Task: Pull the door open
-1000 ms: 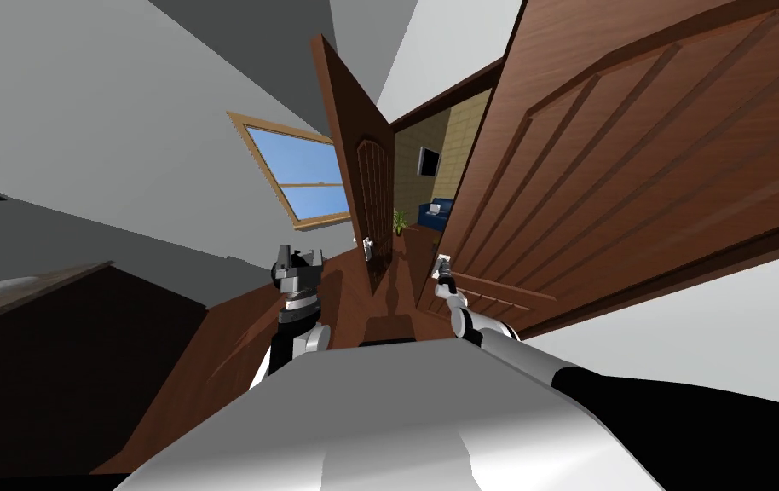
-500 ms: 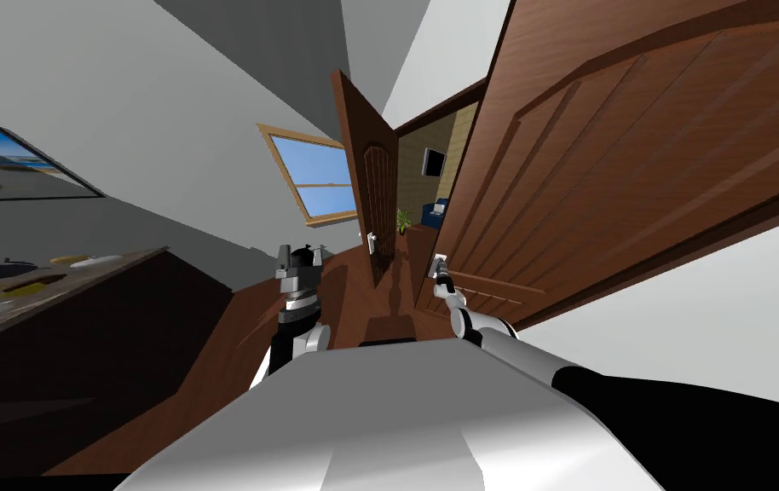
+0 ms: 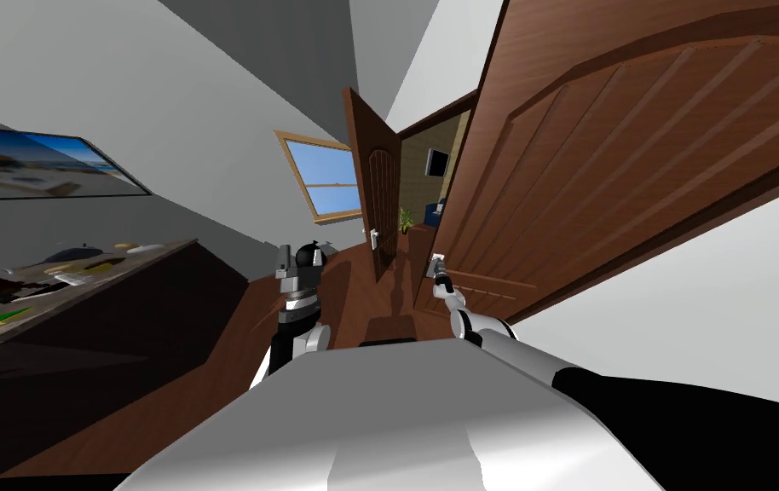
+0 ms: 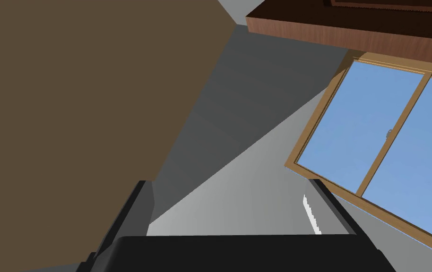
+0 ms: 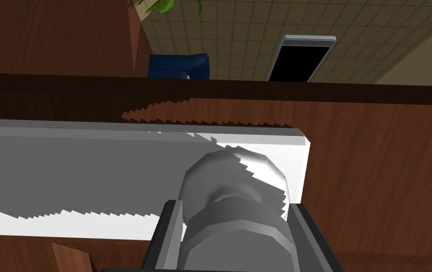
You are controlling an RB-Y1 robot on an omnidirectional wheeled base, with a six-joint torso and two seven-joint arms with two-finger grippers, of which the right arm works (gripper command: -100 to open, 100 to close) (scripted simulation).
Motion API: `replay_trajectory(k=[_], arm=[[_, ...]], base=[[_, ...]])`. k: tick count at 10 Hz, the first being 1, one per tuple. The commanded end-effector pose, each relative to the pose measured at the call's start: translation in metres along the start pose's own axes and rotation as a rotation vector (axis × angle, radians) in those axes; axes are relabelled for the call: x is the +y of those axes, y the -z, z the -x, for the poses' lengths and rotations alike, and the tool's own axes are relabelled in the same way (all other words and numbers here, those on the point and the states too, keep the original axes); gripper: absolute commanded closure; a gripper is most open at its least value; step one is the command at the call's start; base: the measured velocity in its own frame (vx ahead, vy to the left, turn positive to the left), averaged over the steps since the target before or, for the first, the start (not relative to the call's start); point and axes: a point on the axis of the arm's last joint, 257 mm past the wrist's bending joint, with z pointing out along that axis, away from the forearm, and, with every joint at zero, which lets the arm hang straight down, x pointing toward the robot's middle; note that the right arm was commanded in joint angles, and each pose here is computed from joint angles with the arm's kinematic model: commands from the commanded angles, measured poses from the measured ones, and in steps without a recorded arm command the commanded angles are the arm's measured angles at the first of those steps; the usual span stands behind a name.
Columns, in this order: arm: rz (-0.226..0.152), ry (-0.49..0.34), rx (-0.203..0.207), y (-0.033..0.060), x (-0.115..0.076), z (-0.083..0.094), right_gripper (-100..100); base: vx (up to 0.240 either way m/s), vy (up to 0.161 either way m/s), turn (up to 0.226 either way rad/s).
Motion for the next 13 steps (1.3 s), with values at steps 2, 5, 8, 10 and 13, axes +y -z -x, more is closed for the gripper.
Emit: replay_trajectory(k=[2,5,8,10,13], arm=[[-0.002,0.000,0.026,0.0006,-0.001,-0.009,100],[0.001,0.000,0.062,0.0004,0.000,-0.021,100],[0.002,0.000,0.091,0.0006,0.001,-0.032,100],[0.004,0.001,0.095,0.0002,0.001,-0.033,100],[0.000,0.001,0.124,0.0022,-0.001,-0.043,100]], base=[[-0.174,-0.047,0.085],[-0.218,-0.070,0.108],[-0.203,-0.074,0.093],[-0.154,-0.028,0.044],[-0.172,-0.044,0.070]])
